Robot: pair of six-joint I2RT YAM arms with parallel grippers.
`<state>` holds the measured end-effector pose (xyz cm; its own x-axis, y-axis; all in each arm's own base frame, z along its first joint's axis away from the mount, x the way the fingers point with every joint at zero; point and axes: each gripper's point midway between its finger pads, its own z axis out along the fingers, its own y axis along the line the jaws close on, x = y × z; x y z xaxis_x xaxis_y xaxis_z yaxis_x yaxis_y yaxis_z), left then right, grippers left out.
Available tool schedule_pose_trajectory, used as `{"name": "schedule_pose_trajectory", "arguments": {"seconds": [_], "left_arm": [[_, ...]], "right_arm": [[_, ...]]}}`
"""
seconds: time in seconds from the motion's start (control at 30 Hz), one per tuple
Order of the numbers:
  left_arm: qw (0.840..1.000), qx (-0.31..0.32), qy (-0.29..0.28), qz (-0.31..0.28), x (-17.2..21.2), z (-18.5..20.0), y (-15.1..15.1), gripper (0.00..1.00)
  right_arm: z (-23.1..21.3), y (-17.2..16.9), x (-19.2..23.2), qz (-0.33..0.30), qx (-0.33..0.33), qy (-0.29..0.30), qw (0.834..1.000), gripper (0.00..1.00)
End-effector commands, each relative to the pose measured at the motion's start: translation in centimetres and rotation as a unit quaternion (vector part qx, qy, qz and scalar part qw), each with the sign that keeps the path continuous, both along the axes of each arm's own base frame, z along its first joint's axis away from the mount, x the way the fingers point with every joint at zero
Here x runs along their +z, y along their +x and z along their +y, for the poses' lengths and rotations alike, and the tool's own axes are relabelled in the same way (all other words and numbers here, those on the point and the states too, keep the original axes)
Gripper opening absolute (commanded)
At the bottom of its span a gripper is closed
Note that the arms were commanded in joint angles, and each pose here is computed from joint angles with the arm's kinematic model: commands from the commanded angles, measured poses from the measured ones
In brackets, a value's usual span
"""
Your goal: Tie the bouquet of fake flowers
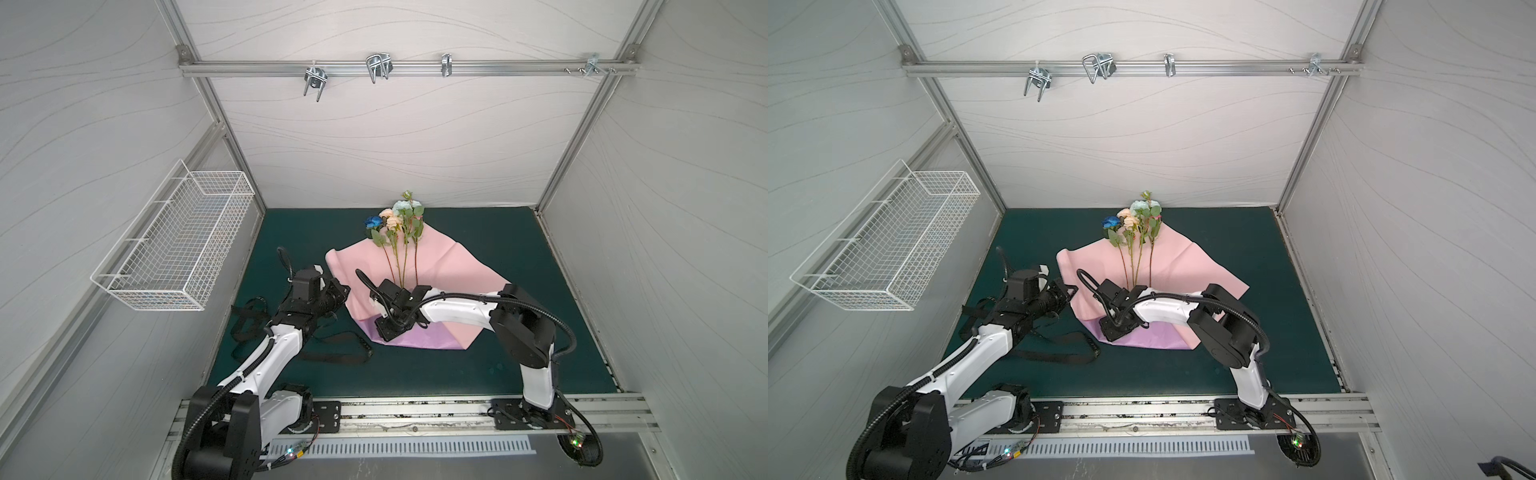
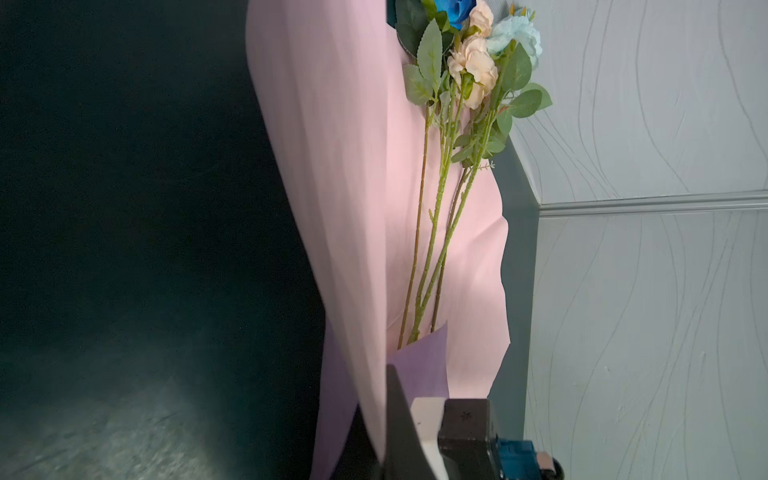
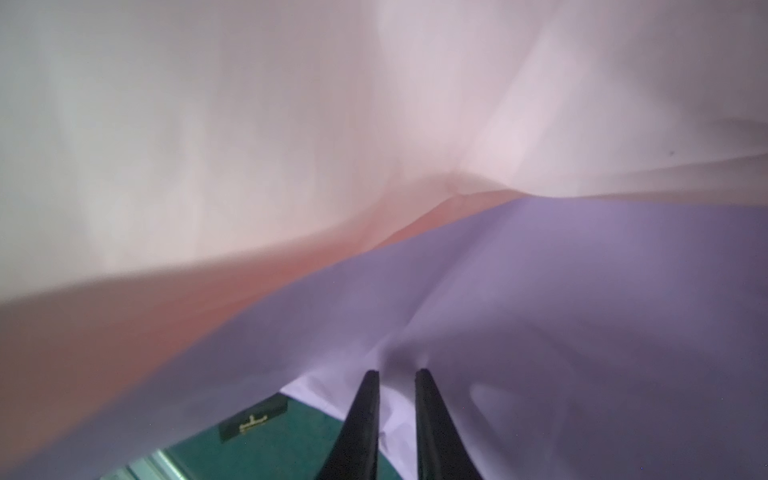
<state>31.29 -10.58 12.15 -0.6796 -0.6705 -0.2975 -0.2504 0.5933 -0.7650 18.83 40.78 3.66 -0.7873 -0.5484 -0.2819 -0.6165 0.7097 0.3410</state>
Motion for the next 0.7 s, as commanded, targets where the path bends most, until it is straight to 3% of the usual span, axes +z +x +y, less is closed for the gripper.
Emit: {"name": "schedule_pose_trajectory", "arguments": {"seconds": [0.0, 0.47, 0.67], "left_arm": [[0.999, -0.028, 0.002, -0.041, 3.3, -2.1, 1.5, 0.00], [0.993, -0.115, 0.004, -0.027, 3.0, -8.6, 2.7, 0.00], [0.989, -0.144, 0.005, -0.017, 2.5, -11.2, 3.0, 0.00]], "right_arm": [[-0.4, 1.0, 2.1, 0.019, -0.029, 0.034, 0.999, 0.20], [-2.5, 3.9, -0.1, 0.098, -0.097, 0.076, 0.988, 0.18], [-3.2, 5.0, 2.1, 0.092, -0.110, 0.106, 0.984, 0.18]]}}
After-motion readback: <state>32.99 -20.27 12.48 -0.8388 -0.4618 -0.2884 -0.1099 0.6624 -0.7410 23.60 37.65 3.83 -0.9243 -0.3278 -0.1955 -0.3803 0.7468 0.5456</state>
